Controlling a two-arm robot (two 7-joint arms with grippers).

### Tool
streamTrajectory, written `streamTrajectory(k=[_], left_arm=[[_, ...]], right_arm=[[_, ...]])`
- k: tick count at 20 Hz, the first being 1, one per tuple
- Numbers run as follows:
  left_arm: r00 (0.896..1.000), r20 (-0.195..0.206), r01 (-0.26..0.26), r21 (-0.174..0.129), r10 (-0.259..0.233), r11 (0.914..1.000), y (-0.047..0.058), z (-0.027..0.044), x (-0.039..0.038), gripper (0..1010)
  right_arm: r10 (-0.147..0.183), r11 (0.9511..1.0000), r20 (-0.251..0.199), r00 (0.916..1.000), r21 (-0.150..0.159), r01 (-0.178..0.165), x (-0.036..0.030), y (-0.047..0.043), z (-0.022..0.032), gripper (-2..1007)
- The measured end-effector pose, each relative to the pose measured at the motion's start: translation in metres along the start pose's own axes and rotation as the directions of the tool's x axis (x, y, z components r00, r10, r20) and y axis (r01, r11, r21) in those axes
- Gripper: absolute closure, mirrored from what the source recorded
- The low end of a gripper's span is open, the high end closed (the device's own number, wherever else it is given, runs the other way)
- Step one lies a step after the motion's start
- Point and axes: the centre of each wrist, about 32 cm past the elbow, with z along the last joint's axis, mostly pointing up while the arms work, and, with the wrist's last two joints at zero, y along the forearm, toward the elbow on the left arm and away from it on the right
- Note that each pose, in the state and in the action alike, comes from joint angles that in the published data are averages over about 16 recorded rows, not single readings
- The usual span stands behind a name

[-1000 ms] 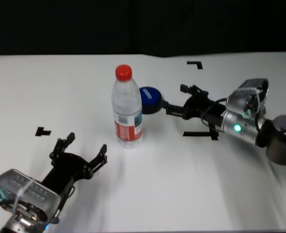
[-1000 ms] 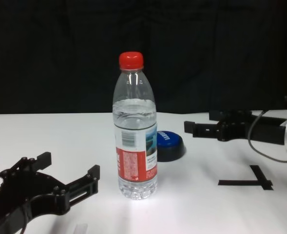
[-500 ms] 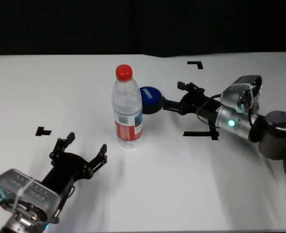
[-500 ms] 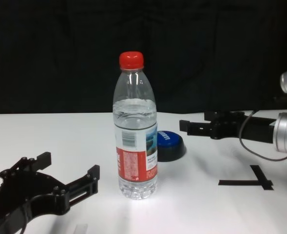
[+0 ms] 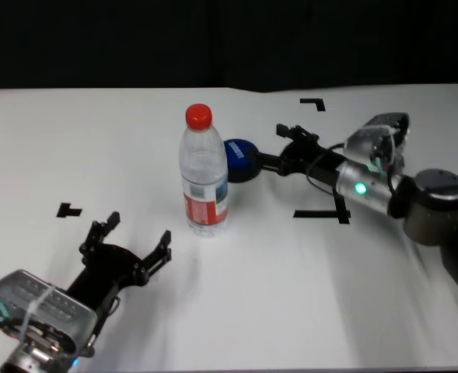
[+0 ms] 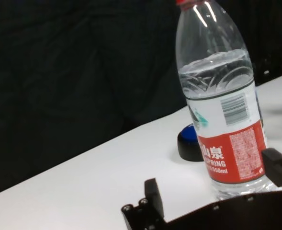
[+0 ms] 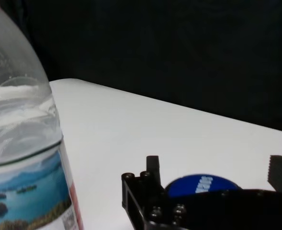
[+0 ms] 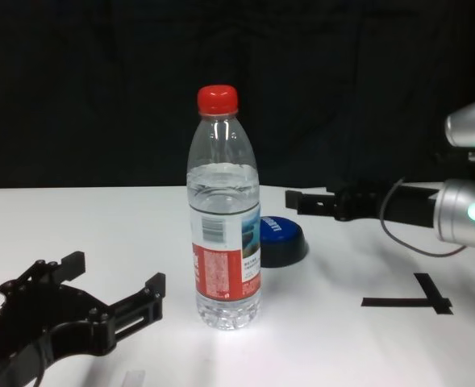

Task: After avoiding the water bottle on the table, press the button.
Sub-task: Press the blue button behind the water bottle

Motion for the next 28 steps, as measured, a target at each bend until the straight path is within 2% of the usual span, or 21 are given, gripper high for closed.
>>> streamTrajectory(k=[6, 11, 20, 28], left_arm=[[1.000, 0.000, 0.000, 0.000, 0.000, 1.0000, 0.000, 0.0000, 0.0000, 7], [1.000, 0.000, 0.000, 0.000, 0.000, 1.0000, 0.000, 0.0000, 0.0000, 7], [1.000, 0.000, 0.000, 0.000, 0.000, 1.0000, 0.000, 0.0000, 0.0000, 7], [1.000, 0.000, 0.000, 0.000, 0.000, 1.0000, 0.000, 0.0000, 0.0000, 7]], right_arm=[[0.007, 1.0000, 0.008, 0.9999, 0.006, -0.007, 0.0033, 0.0102, 0.0046, 3], [0.002, 1.0000, 0.010, 1.0000, 0.004, -0.002, 0.0077, 0.0177, 0.0059, 2], [-0.027, 0.9996, -0.004, 0.9996, -0.008, 0.027, 0.0129, 0.0263, 0.0000, 3], [-0.065, 0.9978, -0.018, 0.9977, -0.008, 0.065, 0.0098, 0.0233, -0.0047, 2]])
